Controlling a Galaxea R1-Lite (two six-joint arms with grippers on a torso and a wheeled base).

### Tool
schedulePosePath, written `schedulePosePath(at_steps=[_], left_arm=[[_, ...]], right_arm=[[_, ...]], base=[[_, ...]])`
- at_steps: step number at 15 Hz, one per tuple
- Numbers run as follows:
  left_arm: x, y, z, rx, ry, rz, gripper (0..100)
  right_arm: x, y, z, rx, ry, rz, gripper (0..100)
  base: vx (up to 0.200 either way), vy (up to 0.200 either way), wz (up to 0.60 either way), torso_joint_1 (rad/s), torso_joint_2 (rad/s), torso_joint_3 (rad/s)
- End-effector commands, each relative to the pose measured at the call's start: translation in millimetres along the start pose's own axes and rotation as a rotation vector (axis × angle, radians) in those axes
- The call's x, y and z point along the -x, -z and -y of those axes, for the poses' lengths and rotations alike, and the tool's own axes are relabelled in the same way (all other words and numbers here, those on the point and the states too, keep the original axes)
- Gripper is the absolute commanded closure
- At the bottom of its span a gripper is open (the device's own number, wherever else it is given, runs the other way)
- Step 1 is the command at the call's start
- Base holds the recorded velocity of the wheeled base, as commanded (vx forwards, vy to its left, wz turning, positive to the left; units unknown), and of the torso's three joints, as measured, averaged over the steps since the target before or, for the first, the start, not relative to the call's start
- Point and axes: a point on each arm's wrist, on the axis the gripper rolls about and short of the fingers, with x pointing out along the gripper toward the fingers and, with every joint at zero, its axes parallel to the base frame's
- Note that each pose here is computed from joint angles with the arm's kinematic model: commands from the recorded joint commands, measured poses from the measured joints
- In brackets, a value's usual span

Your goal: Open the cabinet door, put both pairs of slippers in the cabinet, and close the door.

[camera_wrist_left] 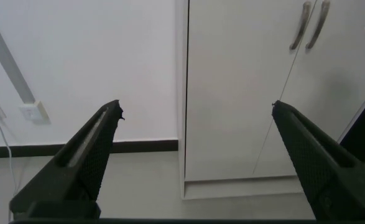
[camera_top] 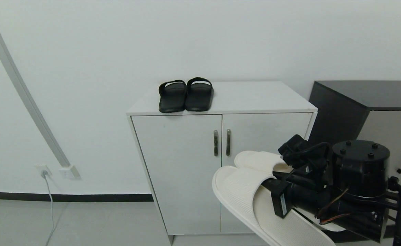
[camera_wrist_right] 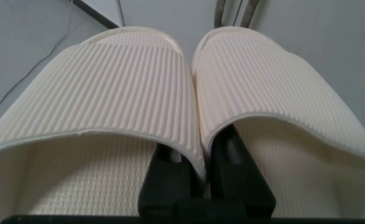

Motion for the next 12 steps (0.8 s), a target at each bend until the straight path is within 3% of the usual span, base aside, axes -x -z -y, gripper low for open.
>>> schedulePosePath(at_steps=[1, 12], left_arm=[[-0.1, -0.1, 0.0, 0.0, 0.0, -0.002, 0], [-0.2, 0.3, 0.0, 0.0, 0.0, -0.003, 0]], right_arm=[[-0.8, 1.3, -0.4, 0.001, -0.001, -0.004, 100], [0.3, 3.7, -1.6, 0.005, -0.004, -0.011, 100]], base=[[0.0, 0.0, 0.0, -0.154, 0.49, 0.33], [0.0, 0.0, 0.0, -0.108, 0.46, 0.346]])
